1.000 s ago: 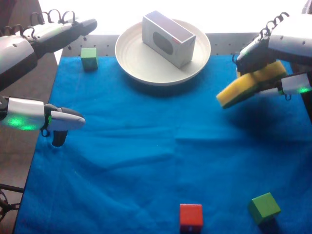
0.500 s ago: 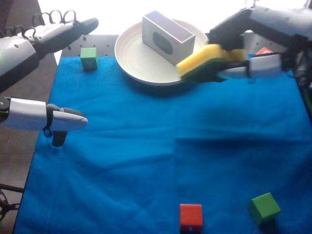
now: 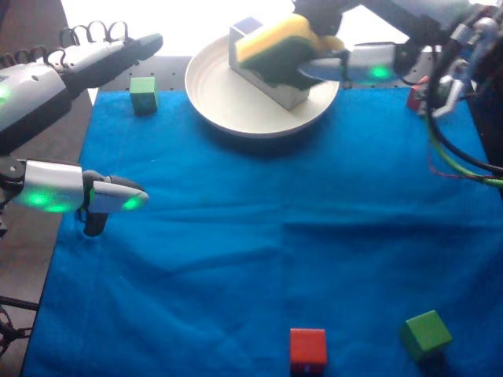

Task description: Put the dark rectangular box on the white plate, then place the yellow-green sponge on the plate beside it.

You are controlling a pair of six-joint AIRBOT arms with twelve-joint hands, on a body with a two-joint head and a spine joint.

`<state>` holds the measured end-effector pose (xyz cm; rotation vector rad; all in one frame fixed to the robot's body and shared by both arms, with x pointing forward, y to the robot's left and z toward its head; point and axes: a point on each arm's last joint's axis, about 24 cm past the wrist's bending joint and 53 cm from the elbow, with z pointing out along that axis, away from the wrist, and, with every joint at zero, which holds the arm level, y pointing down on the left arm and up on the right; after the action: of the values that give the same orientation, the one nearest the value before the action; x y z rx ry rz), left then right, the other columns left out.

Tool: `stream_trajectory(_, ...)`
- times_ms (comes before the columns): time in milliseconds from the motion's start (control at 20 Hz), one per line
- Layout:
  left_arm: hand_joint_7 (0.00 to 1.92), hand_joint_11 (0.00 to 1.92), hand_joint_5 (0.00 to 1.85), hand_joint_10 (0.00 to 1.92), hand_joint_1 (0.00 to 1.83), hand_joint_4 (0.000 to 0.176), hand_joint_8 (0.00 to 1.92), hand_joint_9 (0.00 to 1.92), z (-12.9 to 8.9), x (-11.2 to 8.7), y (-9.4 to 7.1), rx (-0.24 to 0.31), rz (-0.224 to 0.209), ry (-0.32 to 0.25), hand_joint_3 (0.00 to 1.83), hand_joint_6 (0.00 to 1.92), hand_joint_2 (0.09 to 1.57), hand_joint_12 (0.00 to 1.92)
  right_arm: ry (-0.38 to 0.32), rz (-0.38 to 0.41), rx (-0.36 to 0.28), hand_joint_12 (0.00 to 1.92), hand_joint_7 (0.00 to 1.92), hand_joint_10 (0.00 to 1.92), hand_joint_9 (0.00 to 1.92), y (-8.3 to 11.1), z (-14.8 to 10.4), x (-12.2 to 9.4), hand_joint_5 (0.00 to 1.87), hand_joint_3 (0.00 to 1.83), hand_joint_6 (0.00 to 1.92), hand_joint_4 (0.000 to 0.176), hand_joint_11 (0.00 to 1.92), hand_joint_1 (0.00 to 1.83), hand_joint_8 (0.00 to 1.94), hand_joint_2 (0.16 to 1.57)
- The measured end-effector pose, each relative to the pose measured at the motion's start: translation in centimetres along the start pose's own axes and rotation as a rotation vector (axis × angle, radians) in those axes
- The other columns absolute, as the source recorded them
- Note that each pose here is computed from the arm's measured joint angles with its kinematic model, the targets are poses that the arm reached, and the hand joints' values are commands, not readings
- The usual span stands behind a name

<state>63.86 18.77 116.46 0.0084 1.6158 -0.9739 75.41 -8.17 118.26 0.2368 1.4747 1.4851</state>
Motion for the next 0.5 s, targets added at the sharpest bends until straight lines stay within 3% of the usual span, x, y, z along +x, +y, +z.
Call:
stream_trajectory(50,0.00,0.02,0.02,0.00,0.85,0.117,0.00,0.00,0.0,0.1,0.1,-0.002,-0.006,0.001,0.00,0.00,0.86,0.02,-0.004,0.009,-0.006,1.37,1.08,0.80,0.98,0.1,0.4,0.2,1.00,0.00,0.98,0.030,0.78,1.23,0.85,1.09)
stream_trajectory(150,0.00,0.02,0.02,0.00,0.86,0.114,0.00,0.00,0.1,0.3,0.0,0.004,-0.011,0.006,0.01,0.00,0.86,0.02,-0.009,0.027,-0.010,1.43,1.06,0.87,0.93,0.2,1.2,0.8,1.02,0.00,0.96,0.036,0.73,1.23,0.88,1.09)
stream_trajectory(200,0.00,0.02,0.02,0.00,0.86,0.116,0.00,0.00,0.1,0.3,0.0,0.004,-0.011,0.007,0.01,0.00,0.87,0.02,-0.013,0.032,-0.010,1.34,1.08,0.83,1.00,0.1,1.4,0.8,0.98,0.00,1.00,0.021,0.87,1.23,0.84,1.09)
stream_trajectory(300,0.00,0.00,0.01,0.00,0.86,0.123,0.00,0.00,0.2,0.3,0.0,0.008,-0.009,0.010,0.01,0.00,0.87,0.02,-0.028,0.042,0.002,1.33,1.10,0.81,1.08,-0.3,1.9,0.7,0.95,0.00,1.03,0.004,0.98,1.23,0.83,1.09)
stream_trajectory(500,0.00,0.01,0.02,0.00,0.86,0.118,0.00,0.00,0.5,0.5,-0.2,0.015,-0.010,0.013,0.01,0.00,0.88,0.02,-0.032,0.053,0.056,1.40,1.19,0.84,1.17,-2.0,2.5,1.2,0.96,0.00,0.98,0.000,1.02,1.25,0.73,1.07)
